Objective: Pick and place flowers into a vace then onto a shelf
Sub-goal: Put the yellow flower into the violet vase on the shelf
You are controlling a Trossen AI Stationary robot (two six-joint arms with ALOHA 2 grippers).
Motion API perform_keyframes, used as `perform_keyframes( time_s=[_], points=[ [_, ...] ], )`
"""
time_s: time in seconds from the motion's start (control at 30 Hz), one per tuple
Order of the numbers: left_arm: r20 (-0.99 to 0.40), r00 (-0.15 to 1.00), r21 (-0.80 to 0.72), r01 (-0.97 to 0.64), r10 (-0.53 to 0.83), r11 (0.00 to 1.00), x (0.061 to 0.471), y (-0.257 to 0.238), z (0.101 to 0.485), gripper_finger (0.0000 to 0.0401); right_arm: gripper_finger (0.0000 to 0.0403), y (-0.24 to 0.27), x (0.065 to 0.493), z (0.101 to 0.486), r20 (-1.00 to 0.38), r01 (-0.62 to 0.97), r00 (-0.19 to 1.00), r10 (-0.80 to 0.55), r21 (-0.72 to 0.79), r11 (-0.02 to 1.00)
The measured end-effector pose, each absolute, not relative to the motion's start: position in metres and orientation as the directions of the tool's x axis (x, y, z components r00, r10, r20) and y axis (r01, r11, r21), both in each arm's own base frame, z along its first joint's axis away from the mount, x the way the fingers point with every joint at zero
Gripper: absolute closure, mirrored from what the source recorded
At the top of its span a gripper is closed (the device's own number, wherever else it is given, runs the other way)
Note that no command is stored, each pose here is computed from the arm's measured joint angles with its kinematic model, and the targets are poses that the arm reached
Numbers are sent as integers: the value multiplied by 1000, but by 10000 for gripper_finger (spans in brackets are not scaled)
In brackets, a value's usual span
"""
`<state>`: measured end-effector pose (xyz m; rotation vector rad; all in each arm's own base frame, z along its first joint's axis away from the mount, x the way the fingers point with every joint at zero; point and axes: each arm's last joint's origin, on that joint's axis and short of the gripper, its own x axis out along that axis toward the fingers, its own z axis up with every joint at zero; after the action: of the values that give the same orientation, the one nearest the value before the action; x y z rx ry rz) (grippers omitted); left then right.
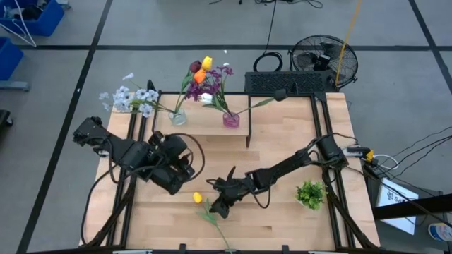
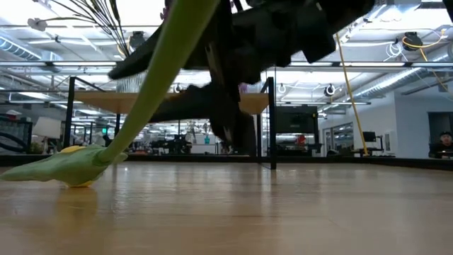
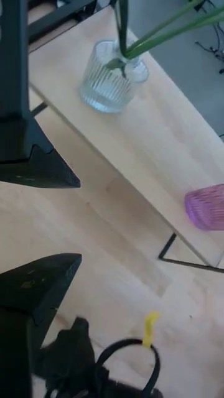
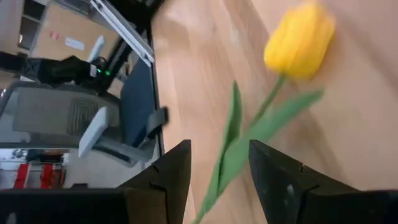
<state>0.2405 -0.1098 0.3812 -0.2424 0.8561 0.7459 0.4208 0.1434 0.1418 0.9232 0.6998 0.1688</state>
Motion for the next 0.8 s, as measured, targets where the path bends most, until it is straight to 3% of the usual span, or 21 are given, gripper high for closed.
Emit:
perform_keyframes(
  time_s=[0.3, 0.8],
  points=[
    [-769, 392, 152, -656, 506, 739, 246, -97, 381, 215, 248, 161, 421, 118, -462, 183, 765, 449, 824, 536],
    [-769, 373, 223, -605, 519, 765, 250, -88, 381, 215, 248, 165, 422, 107, -462, 204, 776, 431, 829, 521]
  ],
)
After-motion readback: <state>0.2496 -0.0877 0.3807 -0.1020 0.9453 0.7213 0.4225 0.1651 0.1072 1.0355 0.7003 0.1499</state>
